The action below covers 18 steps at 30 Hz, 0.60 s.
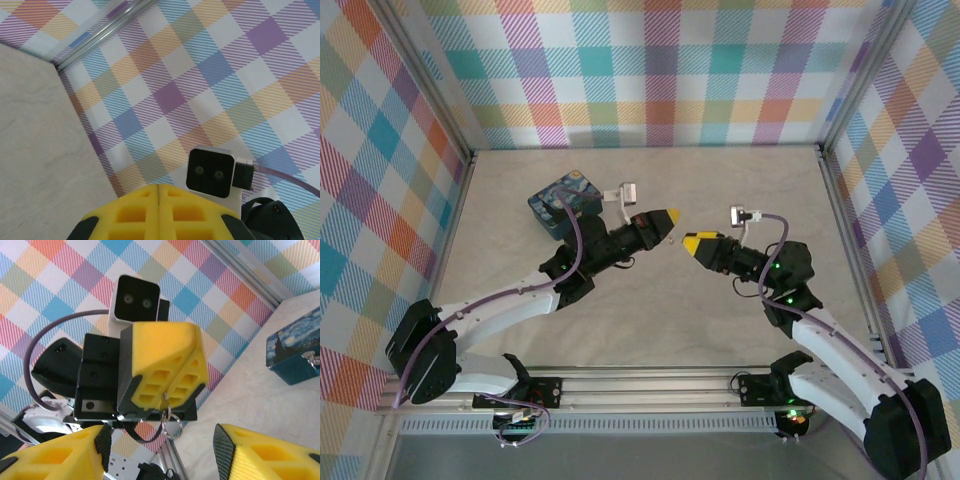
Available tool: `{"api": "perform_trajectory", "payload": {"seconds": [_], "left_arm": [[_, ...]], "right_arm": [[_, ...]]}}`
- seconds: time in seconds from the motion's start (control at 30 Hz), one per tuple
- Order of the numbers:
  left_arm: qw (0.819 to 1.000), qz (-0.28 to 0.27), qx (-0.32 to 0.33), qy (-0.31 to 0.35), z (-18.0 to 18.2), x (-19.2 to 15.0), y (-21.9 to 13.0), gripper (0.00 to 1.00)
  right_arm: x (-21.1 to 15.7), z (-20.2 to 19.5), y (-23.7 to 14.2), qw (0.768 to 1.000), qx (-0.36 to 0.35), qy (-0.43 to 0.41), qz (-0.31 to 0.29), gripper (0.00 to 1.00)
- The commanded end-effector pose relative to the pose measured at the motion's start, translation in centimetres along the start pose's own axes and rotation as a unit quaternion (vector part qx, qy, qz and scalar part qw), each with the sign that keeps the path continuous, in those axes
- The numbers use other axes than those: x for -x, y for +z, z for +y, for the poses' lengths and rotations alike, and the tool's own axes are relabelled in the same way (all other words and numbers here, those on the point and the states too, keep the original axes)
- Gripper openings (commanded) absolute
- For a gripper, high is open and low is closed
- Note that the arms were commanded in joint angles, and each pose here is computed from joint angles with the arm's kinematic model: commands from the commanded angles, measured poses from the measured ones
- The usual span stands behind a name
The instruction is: Unlock a padlock with a key
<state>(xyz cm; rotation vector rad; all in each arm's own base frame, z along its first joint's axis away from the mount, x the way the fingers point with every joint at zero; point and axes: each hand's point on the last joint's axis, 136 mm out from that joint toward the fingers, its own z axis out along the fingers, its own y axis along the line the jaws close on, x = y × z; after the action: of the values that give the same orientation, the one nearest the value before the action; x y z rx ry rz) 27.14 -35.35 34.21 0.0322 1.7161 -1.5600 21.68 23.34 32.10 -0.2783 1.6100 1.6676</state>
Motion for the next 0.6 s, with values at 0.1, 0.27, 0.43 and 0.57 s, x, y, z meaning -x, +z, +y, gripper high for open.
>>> {"api": "perform_trajectory", "payload": {"seconds": [0.1,0.27,0.43,0.57], "left_arm": [[0.999,-0.017,-0.034,0.018,-2.1,0.6,-0.6,0.00],[0.999,-0.013,-0.035,0.015,-2.0,0.3,-0.4,0.00],[0.999,-0.013,-0.035,0.011,-1.8,0.2,-0.3,0.00],[0.999,-0.016,-0.034,0.010,-1.8,0.3,-0.4,0.00]], "right_arm": [[1.7,2.4,0.8,0.998,0.047,-0.017,-0.024,0.58],[1.4,2.9,1.7,0.998,0.054,-0.020,-0.013,0.55],[1.0,2.5,2.1,0.999,0.051,-0.014,-0.008,0.51],[0.6,2.2,2.3,0.999,0.048,-0.008,-0.003,0.48]]}}
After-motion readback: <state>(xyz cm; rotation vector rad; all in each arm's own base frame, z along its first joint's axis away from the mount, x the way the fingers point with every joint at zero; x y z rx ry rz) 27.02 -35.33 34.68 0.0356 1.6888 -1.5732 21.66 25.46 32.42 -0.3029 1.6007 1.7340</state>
